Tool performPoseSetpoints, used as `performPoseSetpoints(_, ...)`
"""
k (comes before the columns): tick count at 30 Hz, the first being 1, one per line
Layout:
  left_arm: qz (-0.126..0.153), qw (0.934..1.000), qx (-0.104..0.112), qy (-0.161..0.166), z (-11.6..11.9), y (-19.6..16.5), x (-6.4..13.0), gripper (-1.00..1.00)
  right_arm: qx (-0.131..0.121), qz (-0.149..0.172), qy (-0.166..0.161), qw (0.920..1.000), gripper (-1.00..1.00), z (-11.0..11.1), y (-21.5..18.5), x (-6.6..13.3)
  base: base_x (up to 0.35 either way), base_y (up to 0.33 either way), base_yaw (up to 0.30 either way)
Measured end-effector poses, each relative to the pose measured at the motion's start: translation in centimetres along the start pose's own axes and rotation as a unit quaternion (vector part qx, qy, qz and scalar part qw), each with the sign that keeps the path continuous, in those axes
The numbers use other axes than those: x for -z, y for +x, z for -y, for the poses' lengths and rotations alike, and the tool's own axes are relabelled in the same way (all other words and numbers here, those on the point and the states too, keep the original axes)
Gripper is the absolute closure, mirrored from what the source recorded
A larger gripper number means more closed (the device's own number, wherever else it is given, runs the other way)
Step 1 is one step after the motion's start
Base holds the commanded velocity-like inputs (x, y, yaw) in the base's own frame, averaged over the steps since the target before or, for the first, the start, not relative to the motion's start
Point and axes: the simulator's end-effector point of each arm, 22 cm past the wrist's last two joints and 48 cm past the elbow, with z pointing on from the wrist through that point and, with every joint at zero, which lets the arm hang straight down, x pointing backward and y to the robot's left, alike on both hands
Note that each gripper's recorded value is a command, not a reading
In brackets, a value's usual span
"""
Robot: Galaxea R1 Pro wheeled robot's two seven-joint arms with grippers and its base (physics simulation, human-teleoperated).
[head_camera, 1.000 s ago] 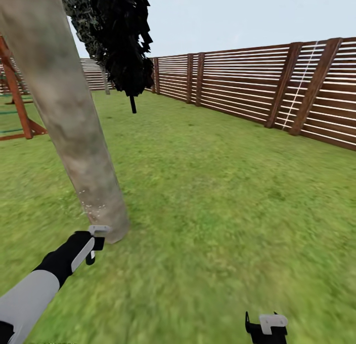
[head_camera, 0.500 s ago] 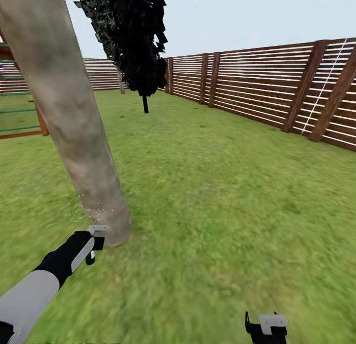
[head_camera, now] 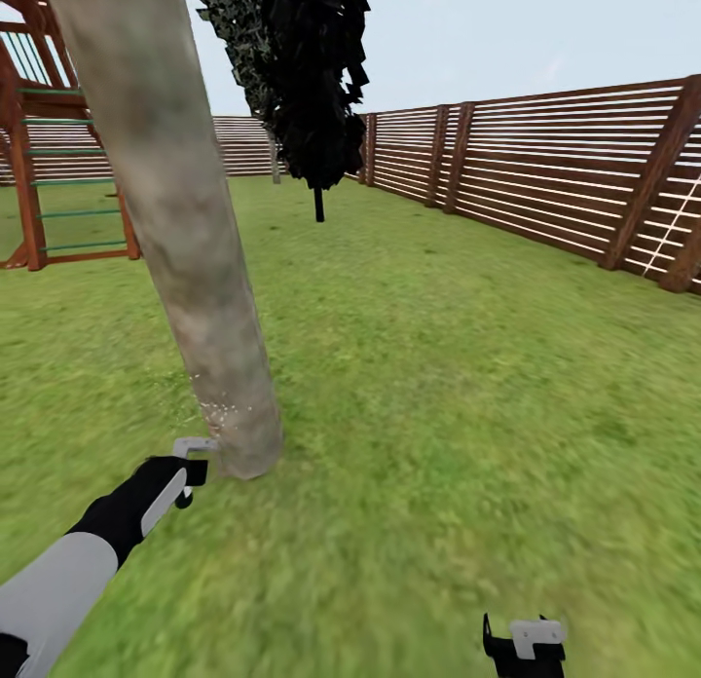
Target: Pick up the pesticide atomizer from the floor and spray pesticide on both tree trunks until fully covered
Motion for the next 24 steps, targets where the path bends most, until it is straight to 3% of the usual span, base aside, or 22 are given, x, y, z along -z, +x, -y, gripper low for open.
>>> performPoseSetpoints(8,-0.005,1.0000,0.000,0.003,0.1,0.2,0.0,1.00,0.000,0.000,0.000,1.0000,-1.00,0.0,0.0,0.0,0.213,-0.195,0.004)
performPoseSetpoints(17,-0.039,0.9992,0.002,0.013,0.7,1.7,0.0,1.00,0.001,0.000,0.003,1.0000,-1.00,0.3,0.0,-0.1,-0.047,-0.070,0.243)
performPoseSetpoints(21,-0.047,0.9987,-0.001,0.018,0.8,-3.4,1.6,1.00,0.001,0.000,0.003,1.0000,-1.00,0.3,0.0,-0.1,0.000,0.000,0.028)
performPoseSetpoints(23,-0.054,0.9979,0.000,0.036,1.7,-4.2,2.0,1.00,0.001,0.000,0.002,1.0000,-1.00,0.3,0.0,-0.1,0.000,0.000,0.002)
performPoseSetpoints(24,-0.088,0.9916,-0.002,0.095,4.3,-3.2,2.8,1.00,0.001,0.000,0.002,1.0000,-1.00,0.3,0.0,-0.1,0.000,0.000,0.000)
